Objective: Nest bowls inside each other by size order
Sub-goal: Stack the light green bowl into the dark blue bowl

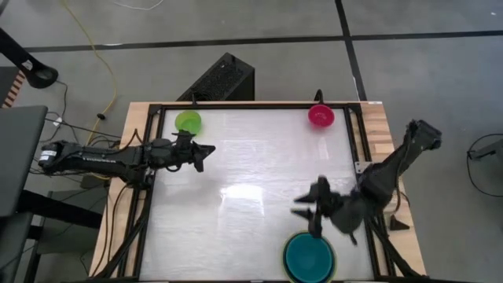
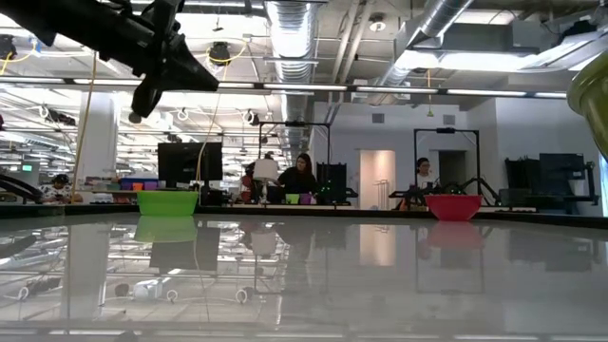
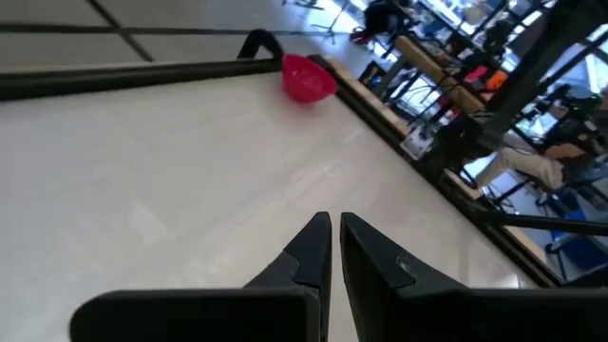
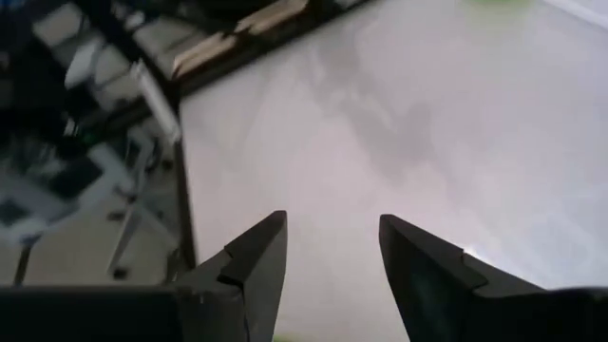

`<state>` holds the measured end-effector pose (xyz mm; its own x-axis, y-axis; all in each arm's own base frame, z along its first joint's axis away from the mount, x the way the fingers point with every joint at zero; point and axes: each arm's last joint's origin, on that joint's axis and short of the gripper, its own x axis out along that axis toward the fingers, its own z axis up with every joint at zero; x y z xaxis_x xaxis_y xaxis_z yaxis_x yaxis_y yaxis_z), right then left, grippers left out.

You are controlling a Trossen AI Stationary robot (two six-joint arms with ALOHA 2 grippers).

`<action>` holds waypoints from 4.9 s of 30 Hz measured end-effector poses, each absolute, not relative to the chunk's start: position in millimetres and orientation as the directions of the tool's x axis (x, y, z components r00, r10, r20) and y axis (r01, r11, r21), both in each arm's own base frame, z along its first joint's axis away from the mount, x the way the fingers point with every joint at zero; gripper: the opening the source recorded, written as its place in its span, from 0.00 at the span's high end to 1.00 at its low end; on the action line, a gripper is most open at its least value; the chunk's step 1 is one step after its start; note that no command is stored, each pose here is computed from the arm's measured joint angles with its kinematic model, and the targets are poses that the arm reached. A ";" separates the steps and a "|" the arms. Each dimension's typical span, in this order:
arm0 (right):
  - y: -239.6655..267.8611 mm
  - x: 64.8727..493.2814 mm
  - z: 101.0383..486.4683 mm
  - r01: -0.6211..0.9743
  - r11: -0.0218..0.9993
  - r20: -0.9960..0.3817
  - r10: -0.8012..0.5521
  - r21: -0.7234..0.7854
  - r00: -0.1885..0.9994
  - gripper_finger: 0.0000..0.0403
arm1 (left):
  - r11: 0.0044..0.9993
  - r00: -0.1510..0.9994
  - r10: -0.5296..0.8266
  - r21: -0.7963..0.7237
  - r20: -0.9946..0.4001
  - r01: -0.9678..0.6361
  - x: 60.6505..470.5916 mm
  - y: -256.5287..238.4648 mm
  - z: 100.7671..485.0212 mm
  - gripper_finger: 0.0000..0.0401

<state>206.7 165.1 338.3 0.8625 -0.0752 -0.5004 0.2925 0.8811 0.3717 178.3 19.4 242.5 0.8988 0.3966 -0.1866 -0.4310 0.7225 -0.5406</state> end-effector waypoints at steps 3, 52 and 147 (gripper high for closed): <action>137.7 206.7 355.2 0.307 0.878 -0.454 -0.120 0.366 0.883 0.50 | 0.746 0.913 0.372 -0.531 -0.168 -0.402 178.3 27.3 244.9 0.96; -145.9 209.4 289.7 0.526 0.846 -0.932 -0.122 0.083 0.343 0.50 | 0.649 0.464 0.481 -0.053 -0.744 -0.759 162.2 177.1 237.2 0.96; -124.7 183.3 314.0 0.551 0.824 -0.916 -0.114 0.130 0.385 0.50 | 0.706 0.928 -0.345 -0.691 -0.140 0.158 314.4 5.6 291.3 1.00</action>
